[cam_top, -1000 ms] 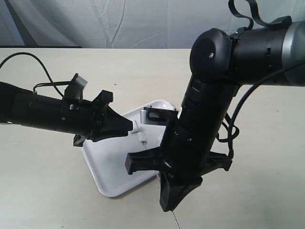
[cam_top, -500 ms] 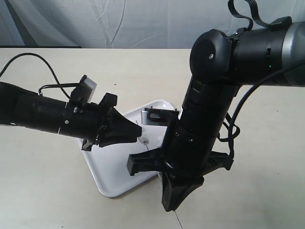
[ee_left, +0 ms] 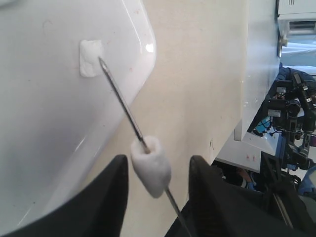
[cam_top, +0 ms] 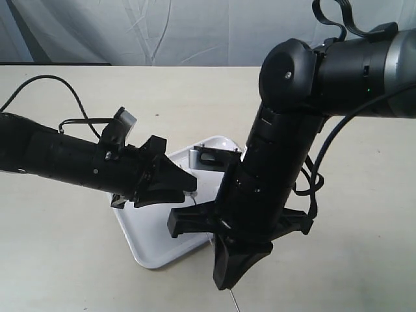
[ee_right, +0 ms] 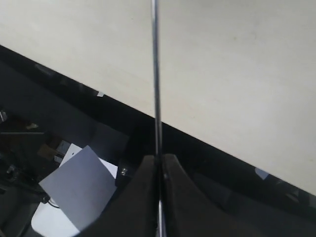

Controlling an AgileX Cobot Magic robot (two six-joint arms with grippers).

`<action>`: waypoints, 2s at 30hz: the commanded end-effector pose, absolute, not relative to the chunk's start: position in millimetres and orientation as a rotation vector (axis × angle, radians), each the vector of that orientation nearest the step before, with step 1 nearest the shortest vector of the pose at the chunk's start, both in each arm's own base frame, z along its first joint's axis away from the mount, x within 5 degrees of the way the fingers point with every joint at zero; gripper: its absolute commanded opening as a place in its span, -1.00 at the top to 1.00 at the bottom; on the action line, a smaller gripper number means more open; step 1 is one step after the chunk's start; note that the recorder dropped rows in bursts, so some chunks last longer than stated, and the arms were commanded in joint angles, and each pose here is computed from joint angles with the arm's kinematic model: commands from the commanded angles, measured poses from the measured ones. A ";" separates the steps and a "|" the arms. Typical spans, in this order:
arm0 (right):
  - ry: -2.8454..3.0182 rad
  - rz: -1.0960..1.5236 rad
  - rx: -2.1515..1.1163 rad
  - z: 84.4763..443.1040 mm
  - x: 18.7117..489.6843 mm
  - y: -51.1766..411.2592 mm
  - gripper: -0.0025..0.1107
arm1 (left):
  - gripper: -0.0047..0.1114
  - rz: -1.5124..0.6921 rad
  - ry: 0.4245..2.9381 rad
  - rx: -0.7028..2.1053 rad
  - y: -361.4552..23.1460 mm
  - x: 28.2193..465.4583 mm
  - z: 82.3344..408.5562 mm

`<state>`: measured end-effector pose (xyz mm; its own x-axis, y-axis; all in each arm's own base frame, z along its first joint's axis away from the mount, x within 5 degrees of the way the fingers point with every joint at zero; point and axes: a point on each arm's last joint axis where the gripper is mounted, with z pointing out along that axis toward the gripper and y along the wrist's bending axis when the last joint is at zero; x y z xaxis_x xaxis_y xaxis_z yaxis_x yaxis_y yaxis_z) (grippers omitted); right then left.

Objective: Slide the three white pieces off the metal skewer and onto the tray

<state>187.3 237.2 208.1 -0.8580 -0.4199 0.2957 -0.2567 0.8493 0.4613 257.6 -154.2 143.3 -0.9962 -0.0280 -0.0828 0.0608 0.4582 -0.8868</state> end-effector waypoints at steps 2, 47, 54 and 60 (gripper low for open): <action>-2.617 -0.658 0.523 212.6 185.2 240.1 0.97 | 0.26 -1.595 2.598 0.036 -156.7 257.9 144.9; -2.674 -0.308 0.615 193.1 171.9 225.3 0.97 | 0.33 -1.485 2.582 0.003 -153.7 264.6 141.0; -2.626 -0.435 0.601 196.5 167.7 232.6 0.97 | 0.22 -1.485 2.595 0.045 -153.7 262.4 140.5; -2.609 -0.478 0.601 197.8 166.5 235.0 0.97 | 0.22 -1.428 2.642 0.058 -151.5 261.2 136.7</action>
<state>167.4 234.8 194.0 -0.8210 -0.4650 0.3312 -0.3325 0.8610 0.3848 261.4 -149.7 136.0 -0.9900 -0.0357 -0.1368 0.0956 0.5433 -0.8340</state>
